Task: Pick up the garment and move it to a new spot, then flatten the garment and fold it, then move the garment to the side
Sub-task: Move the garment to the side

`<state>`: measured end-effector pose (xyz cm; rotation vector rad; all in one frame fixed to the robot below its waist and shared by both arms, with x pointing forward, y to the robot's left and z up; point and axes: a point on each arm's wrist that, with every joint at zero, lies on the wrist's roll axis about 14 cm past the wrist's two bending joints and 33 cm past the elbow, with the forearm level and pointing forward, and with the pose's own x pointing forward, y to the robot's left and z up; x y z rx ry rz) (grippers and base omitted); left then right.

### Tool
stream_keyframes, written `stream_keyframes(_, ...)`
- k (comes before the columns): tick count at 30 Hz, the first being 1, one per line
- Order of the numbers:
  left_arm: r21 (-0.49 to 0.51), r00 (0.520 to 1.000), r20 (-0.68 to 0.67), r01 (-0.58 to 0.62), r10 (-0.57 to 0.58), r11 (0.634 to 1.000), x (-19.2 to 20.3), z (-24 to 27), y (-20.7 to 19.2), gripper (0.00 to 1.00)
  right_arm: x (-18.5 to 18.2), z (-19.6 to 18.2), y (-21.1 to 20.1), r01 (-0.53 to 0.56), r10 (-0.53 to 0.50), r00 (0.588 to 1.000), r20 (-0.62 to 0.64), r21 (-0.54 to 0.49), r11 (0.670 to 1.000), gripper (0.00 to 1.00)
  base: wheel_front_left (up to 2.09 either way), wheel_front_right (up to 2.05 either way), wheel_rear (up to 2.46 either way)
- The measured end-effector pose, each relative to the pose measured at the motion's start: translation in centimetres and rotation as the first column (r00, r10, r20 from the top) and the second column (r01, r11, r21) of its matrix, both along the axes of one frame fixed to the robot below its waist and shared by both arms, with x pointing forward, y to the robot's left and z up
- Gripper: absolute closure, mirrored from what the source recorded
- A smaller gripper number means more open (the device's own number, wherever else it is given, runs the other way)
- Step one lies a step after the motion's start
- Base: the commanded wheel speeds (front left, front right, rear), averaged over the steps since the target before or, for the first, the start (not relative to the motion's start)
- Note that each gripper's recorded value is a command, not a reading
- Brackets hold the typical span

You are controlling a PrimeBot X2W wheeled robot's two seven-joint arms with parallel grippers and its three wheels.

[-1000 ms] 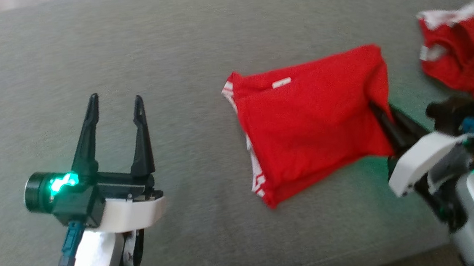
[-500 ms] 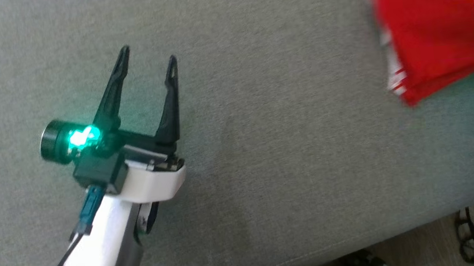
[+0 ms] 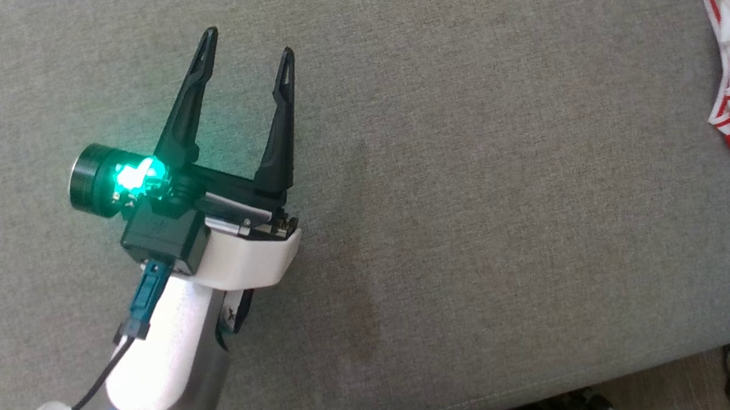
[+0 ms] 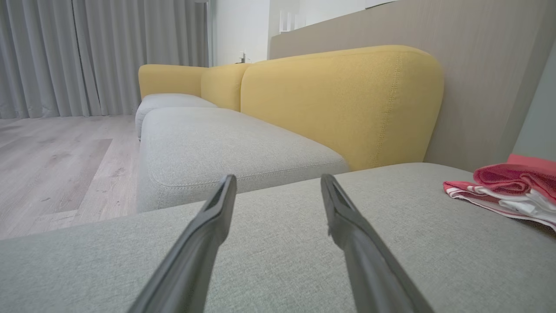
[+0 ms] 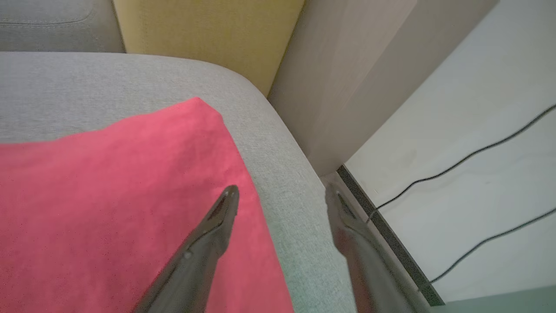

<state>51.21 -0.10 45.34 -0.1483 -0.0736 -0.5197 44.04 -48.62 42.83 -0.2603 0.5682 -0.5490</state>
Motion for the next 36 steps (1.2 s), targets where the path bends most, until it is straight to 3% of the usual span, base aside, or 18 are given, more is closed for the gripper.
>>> stream_keyframes(4, -0.006, 1.0, 0.007, -0.01, 0.01, 1.0, 0.0, 0.5, 0.1, 0.0, -0.6, -0.4, -0.1, 0.024, -0.024, 1.0, 0.02, 0.001, 1.0, 0.0, 0.0, 0.0, 0.0)
stream_keyframes(8, 0.014, 0.999, 0.011, -0.043, 0.042, 0.999, -0.2, 1.1, 1.1, 0.0, -0.8, 0.0, 2.1, -0.006, 0.004, 0.992, 0.13, 0.015, 1.0, 0.0, 0.0, 0.0, 0.0)
stream_keyframes(18, 0.064, 0.979, -0.007, -0.201, 0.202, 0.977, -2.5, 2.1, 5.9, 0.0, -1.8, 2.6, 13.6, -0.182, 0.134, 0.926, 0.353, 0.107, 0.977, 0.0, 0.0, 0.0, 0.0)
stream_keyframes(26, 0.087, 0.929, 0.021, -0.369, 0.368, 0.925, -3.1, 3.7, 12.2, 0.0, -0.8, 3.9, 21.9, -0.37, 0.236, 0.851, 0.469, 0.218, 0.903, 0.0, 0.0, 0.0, 0.0)
stream_keyframes(32, 0.121, 0.869, -0.023, -0.488, 0.494, 0.865, -5.4, 2.7, 17.7, 0.0, 0.2, 5.3, 28.0, -0.529, 0.333, 0.771, 0.543, 0.254, 0.81, 0.0, 0.0, 0.0, 0.0)
stream_keyframes(36, 0.133, 0.847, -0.038, -0.522, 0.53, 0.843, -6.8, 2.5, 19.8, 0.0, 0.0, 6.1, 30.5, -0.592, 0.378, 0.73, 0.569, 0.25, 0.767, 0.0, 0.0, 0.0, 0.0)
